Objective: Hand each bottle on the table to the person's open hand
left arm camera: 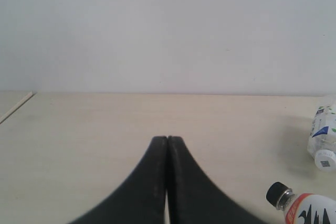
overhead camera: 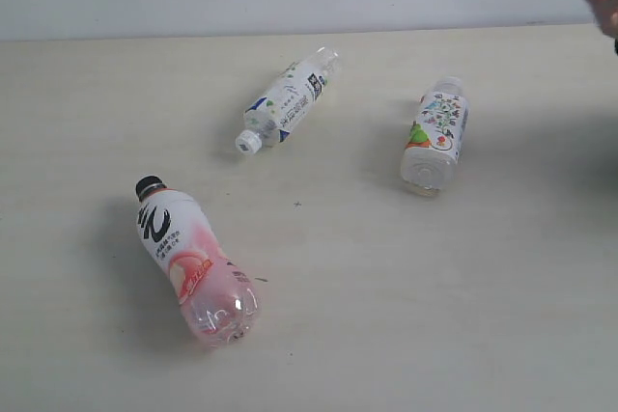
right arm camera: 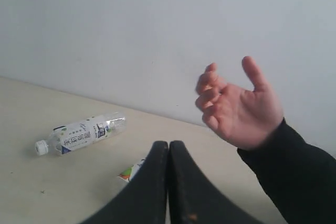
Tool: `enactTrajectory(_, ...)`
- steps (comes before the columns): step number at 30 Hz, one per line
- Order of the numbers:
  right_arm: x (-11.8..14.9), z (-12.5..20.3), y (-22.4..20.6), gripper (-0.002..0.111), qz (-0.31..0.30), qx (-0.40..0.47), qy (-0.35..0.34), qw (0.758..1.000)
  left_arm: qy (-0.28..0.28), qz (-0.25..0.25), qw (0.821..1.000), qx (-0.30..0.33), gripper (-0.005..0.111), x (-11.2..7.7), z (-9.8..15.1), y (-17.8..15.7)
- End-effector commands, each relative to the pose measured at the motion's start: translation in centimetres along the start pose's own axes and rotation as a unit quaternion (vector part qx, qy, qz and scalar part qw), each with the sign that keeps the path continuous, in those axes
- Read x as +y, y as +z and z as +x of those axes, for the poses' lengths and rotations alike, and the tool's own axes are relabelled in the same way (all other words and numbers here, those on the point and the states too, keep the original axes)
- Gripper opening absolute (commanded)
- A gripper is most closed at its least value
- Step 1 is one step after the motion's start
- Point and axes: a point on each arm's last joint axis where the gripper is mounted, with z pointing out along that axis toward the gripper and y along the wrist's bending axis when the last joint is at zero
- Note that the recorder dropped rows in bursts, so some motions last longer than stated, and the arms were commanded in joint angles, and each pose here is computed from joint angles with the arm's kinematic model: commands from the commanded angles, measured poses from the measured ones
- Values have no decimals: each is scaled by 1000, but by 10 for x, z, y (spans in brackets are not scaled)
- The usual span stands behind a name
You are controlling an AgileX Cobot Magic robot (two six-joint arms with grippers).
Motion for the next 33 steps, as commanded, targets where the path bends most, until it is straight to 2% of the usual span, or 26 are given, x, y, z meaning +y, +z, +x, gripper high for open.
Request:
enactTrajectory(1, 1, 1, 0, 0, -2, 2, 6, 1000, 0, -1, 1000, -4, 0, 0, -1, -1)
enactTrajectory(16, 1, 1, 0, 0, -4, 1, 10, 1000, 0, -1, 1000, -4, 0, 0, -1, -1)
enactTrajectory(21, 0, -7, 2, 0, -3, -33, 49, 998, 0, -1, 1000, -4, 0, 0, -1, -1)
enactTrajectory(24, -2, -8, 25, 0, -5, 14, 96, 995, 0, -1, 1000, -4, 0, 0, -1, -1)
enactTrajectory(26, 4, 1, 59, 0, -48, 123, 126, 983, 0, -1, 1000, -4, 0, 0, -1, -1)
enactTrajectory(27, 10, 6, 79, 0, -88, 166, 135, 973, 0, -1, 1000, -4, 0, 0, -1, -1)
enactTrajectory(29, 18, 6, 102, 0, -139, 198, 151, 958, 0, -1, 1000, -4, 0, 0, -1, -1)
enactTrajectory(33, 16, 8, 154, 0, -150, 273, 172, 935, 0, -1, 1000, -4, 0, 0, -1, -1)
